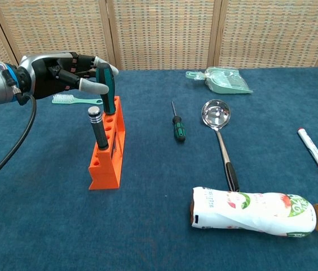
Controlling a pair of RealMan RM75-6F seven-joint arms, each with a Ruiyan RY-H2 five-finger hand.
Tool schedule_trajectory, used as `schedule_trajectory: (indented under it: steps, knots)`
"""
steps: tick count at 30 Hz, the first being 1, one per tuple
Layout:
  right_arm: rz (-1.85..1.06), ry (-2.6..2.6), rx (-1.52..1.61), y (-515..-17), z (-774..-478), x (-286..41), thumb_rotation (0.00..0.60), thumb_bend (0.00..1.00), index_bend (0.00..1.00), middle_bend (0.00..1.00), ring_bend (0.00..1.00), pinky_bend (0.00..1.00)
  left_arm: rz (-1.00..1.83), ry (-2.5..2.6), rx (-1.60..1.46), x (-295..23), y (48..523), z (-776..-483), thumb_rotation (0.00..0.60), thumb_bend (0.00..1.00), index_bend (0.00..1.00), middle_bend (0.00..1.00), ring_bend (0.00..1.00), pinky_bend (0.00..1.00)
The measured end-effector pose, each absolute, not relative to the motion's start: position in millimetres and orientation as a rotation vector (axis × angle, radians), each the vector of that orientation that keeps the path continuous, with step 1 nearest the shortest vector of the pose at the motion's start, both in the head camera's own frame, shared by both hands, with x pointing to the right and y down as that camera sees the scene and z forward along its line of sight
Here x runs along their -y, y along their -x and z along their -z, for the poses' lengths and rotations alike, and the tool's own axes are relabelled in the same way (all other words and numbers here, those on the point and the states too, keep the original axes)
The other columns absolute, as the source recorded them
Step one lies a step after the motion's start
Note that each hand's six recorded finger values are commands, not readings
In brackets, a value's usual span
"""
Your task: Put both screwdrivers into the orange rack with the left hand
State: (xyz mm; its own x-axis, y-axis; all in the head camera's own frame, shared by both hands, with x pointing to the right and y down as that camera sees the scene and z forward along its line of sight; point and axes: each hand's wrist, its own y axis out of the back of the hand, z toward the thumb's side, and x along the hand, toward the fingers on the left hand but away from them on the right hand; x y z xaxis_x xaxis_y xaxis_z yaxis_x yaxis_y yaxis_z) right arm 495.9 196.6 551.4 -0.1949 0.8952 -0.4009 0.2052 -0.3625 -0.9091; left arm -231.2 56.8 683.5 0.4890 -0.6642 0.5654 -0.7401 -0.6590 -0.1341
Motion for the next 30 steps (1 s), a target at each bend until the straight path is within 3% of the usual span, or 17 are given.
schedule_trajectory:
  steps: [6, 10, 17, 24, 30]
  knots:
    - [-1.601, 1.514, 1.302, -496, -550, -197, 0.600, 0.00, 0.00, 0.00, 0.00, 0.00, -0.868, -2.609, 1.246, -56, 232, -676, 0.600, 0.00, 0.17, 0.00, 0.00, 0.00]
    - [-1.596, 1.515, 1.304, -495, -549, -197, 0.600, 0.00, 0.00, 0.00, 0.00, 0.00, -0.807, -2.633, 1.278, -53, 239, -662, 0.600, 0.00, 0.01, 0.00, 0.00, 0.00]
    - [-1.587, 1.515, 1.305, -494, -547, -198, 0.600, 0.00, 0.00, 0.00, 0.00, 0.00, -0.851, -2.775, 1.401, -52, 280, -630, 0.600, 0.00, 0.00, 0.00, 0.00, 0.00]
    - [-1.578, 1.521, 1.292, -490, -547, -199, 0.600, 0.00, 0.00, 0.00, 0.00, 0.00, -1.274, -2.943, 1.621, -80, 351, -609, 0.600, 0.00, 0.00, 0.00, 0.00, 0.00]
    - [-1.572, 1.514, 1.270, -487, -546, -202, 0.600, 0.00, 0.00, 0.00, 0.00, 0.00, -1.908, -2.785, 1.759, -147, 437, -588, 0.600, 0.00, 0.00, 0.00, 0.00, 0.00]
